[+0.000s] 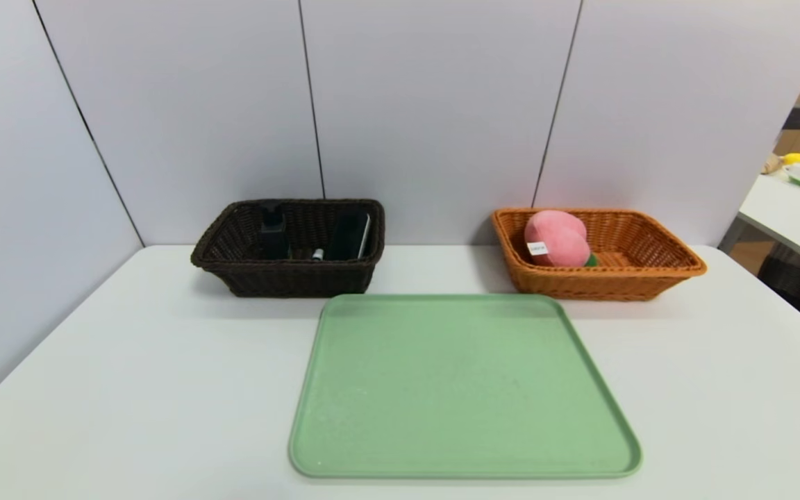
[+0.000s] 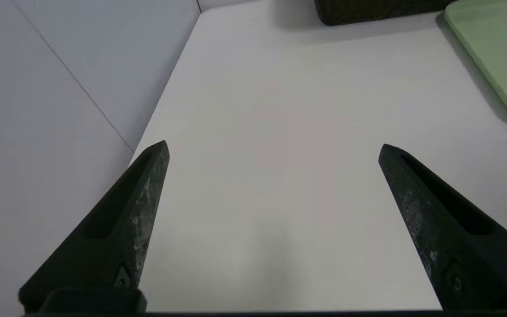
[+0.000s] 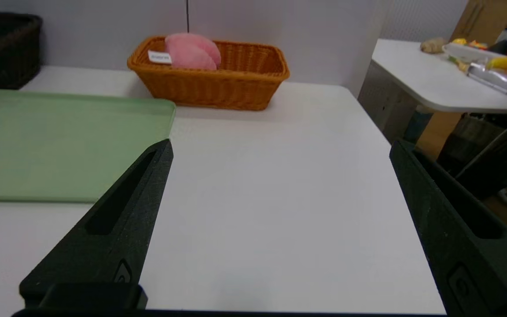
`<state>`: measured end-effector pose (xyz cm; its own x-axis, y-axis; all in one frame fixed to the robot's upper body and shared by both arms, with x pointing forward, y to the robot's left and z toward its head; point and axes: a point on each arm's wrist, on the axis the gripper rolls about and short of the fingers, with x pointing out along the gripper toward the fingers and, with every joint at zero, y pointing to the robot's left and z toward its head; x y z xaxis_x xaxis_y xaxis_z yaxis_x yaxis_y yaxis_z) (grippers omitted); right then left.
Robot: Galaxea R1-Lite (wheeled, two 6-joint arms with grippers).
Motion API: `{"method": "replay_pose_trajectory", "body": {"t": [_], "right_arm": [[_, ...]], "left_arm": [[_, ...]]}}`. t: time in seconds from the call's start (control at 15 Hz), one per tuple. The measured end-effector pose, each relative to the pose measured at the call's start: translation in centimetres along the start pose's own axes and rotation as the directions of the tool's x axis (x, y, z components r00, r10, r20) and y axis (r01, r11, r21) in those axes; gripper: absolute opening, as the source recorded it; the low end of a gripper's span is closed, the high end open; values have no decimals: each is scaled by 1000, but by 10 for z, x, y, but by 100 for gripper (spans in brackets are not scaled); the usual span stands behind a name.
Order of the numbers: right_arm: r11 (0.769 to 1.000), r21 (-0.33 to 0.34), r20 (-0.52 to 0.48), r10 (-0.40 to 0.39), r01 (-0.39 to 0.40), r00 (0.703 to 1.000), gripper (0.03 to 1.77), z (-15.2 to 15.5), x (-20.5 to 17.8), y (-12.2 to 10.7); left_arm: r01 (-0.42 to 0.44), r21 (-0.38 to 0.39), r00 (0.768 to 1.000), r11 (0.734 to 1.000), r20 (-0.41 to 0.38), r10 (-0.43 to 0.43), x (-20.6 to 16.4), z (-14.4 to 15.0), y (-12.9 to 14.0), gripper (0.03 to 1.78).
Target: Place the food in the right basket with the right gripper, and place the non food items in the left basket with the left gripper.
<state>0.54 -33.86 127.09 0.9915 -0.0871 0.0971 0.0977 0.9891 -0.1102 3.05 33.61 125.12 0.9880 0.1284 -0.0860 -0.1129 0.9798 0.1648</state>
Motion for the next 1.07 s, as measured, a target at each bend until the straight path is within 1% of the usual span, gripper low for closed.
{"method": "replay_pose_trajectory", "body": {"t": [0.13, 0.27, 0.33, 0.47, 0.6, 0.67, 0.8, 0.87, 1.0, 1.07], "right_arm": [[1000, -23, 89, -5, 7, 996, 170, -1, 10, 1], [998, -65, 171, -12, 23, 985, 170, -7, 22, 3], [996, -85, 210, -12, 30, 978, 170, -12, 28, 4], [993, -111, 284, -2, 35, 959, 170, -27, 39, 8], [992, -121, 336, 11, 31, 942, 170, -41, 46, 10], [992, -125, 340, 20, 24, 940, 170, -45, 48, 11], [992, -129, 267, 30, 5, 963, 170, -55, 51, 13], [991, -131, 209, 38, -11, 977, 170, -62, 53, 14], [991, -121, 85, 60, -50, 995, 170, -75, 55, 15], [991, -107, 21, 80, -78, 997, 170, -82, 55, 17]], "left_arm": [[-17, -7, 992, 1000, 125, 18, 9, -6, -2, 169], [-29, -31, 972, 999, 233, 36, 14, -7, -3, 169], [-32, -40, 962, 999, 270, 41, 15, -7, -3, 169], [-33, -45, 954, 998, 295, 45, 19, -11, -4, 169], [-26, -45, 959, 999, 280, 37, 26, -21, -7, 169], [-24, -47, 961, 999, 275, 36, 30, -26, -8, 169], [-22, -50, 960, 998, 278, 36, 37, -38, -11, 169], [-15, -63, 958, 998, 286, 32, 38, -40, -11, 169], [35, -88, 973, 995, 231, -14, 41, -48, -14, 169], [77, -110, 976, 991, 212, -52, 42, -51, -15, 169]]}}
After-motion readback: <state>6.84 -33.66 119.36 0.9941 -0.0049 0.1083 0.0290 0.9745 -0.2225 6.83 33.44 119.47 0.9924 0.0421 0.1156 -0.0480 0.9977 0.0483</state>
